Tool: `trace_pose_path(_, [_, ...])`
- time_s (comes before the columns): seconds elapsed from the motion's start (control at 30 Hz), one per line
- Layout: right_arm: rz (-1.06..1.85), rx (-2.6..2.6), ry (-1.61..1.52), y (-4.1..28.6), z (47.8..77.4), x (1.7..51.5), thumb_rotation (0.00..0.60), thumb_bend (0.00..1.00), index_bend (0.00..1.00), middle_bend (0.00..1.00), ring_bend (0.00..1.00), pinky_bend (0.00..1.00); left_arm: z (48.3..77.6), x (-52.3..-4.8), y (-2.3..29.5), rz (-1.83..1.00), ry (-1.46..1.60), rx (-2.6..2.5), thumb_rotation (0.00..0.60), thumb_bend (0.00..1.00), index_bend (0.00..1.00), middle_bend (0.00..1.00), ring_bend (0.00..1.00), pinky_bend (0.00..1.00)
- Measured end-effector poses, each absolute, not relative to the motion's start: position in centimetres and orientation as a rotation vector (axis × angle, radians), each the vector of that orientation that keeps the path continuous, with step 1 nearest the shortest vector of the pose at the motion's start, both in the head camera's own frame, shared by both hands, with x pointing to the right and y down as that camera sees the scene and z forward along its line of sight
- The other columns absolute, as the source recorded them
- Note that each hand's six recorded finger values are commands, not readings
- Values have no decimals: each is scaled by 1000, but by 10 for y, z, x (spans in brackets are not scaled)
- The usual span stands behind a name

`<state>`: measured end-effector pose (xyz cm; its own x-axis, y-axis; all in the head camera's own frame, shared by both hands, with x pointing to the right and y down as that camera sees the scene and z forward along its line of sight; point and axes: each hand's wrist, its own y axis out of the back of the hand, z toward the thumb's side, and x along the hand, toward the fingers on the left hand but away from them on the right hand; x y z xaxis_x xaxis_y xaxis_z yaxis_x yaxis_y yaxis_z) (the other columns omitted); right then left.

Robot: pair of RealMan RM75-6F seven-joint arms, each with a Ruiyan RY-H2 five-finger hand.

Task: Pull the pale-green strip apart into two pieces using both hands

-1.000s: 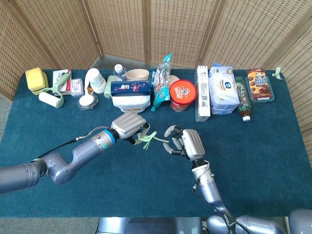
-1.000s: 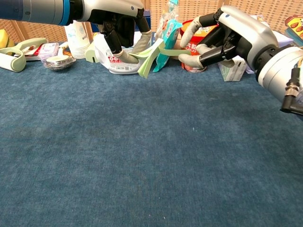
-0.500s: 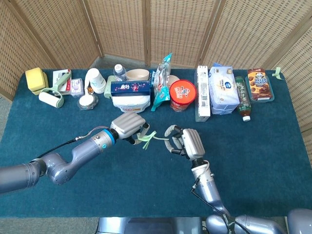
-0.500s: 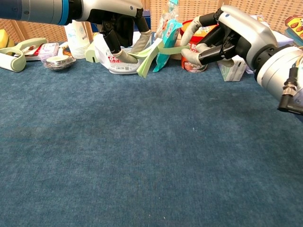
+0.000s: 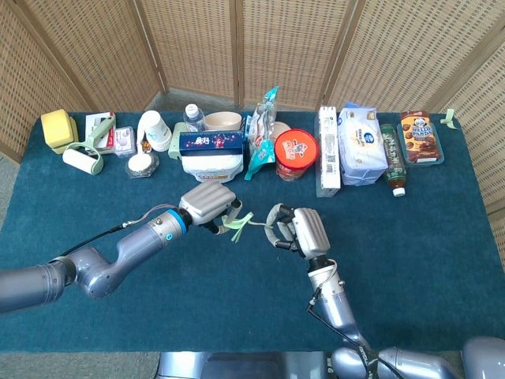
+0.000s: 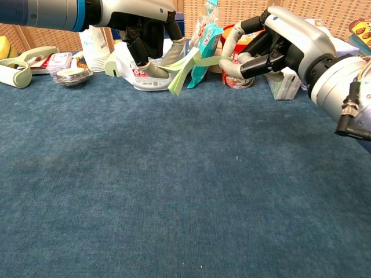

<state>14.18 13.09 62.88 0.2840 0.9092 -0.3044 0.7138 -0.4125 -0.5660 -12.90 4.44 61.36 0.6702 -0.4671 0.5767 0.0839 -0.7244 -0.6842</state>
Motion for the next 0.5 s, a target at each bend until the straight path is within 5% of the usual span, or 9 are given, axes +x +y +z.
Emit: trace_pose_path(0.5, [870, -2242, -1479, 130, 630, 144, 600, 425, 704, 1000, 998, 942, 615, -130, 44, -1012, 297, -2176, 600, 406, 636, 1000, 1000, 1000])
